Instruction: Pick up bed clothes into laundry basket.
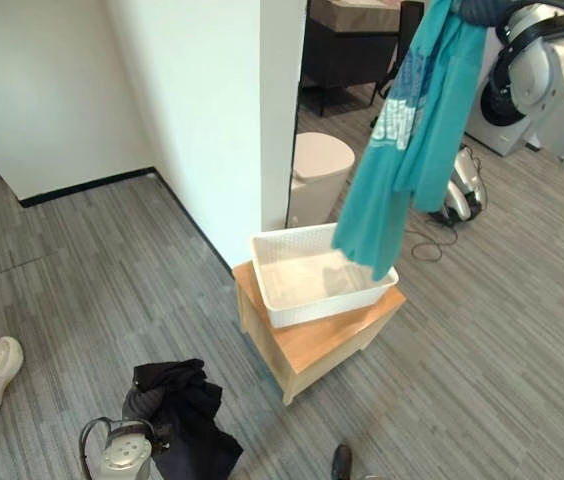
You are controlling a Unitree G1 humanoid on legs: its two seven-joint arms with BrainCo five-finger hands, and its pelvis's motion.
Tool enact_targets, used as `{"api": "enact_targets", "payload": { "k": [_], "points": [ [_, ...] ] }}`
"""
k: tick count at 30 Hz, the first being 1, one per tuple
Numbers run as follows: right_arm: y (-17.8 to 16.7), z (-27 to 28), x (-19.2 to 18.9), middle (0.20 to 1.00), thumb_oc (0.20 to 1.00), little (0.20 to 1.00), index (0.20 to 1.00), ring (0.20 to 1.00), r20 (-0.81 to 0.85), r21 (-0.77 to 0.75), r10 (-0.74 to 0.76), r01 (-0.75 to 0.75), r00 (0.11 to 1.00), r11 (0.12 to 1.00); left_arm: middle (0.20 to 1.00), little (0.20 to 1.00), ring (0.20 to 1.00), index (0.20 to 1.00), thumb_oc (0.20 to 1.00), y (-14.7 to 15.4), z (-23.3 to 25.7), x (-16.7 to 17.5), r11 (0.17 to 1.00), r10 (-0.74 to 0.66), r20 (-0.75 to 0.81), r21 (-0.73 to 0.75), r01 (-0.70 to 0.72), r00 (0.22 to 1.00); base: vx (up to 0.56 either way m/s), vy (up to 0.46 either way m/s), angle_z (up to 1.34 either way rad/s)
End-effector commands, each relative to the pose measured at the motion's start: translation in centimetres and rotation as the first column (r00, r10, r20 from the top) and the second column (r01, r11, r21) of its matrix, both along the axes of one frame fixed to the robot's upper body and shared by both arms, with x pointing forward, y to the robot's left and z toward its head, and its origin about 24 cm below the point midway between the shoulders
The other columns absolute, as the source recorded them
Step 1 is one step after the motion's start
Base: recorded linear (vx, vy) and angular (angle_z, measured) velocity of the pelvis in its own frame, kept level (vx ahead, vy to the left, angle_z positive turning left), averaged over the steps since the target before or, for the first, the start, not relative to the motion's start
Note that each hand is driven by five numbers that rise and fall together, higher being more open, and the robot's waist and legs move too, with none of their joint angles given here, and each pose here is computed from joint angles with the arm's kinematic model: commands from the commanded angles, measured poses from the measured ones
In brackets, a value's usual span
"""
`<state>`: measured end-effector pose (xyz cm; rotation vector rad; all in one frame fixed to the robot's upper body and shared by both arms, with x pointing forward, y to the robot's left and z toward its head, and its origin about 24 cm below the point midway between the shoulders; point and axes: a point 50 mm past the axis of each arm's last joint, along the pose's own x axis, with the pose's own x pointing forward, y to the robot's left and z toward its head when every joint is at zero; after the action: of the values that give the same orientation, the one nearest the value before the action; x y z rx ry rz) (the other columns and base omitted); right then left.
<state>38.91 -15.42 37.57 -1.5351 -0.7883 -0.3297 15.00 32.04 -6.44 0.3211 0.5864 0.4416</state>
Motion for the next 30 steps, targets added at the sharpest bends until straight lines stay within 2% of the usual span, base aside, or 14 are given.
{"api": "enact_targets", "payload": {
  "k": [1,16,24,30],
  "points": [
    [-0.6,6.2,-2.2,0.2,0.2,0.2,0.2,0.2,0.178,0.043,-0.048,0.041,0.983,0.998,0.2,0.2,0.2,0.2,0.2,1.0,5.2,5.3,0.986,-0.127,0.195,0.13,0.103,0.973,0.0,0.0,0.0],
    [-2.9,5.9,-1.4,0.2,0.2,0.2,0.2,0.2,0.141,0.092,-0.173,0.161,0.975,0.983,0.2,0.2,0.2,0.2,0.2,1.1,4.9,5.0,0.983,-0.137,0.174,0.141,0.113,0.975,0.0,0.0,0.05],
    [-5.0,6.2,-1.7,0.2,0.2,0.2,0.2,0.2,0.149,0.024,-0.282,0.282,0.948,0.959,0.2,0.2,0.2,0.2,0.2,0.5,5.2,6.0,0.976,-0.176,0.186,0.159,0.147,0.967,-0.01,-0.019,0.08],
    [-4.0,2.7,0.0,0.2,0.2,0.2,0.2,0.2,0.066,0.04,-0.237,0.235,0.969,0.971,0.2,0.2,0.2,0.2,0.2,-0.3,5.6,7.2,0.975,-0.19,0.211,0.157,0.159,0.959,-0.08,-0.018,0.0]
  ]
}}
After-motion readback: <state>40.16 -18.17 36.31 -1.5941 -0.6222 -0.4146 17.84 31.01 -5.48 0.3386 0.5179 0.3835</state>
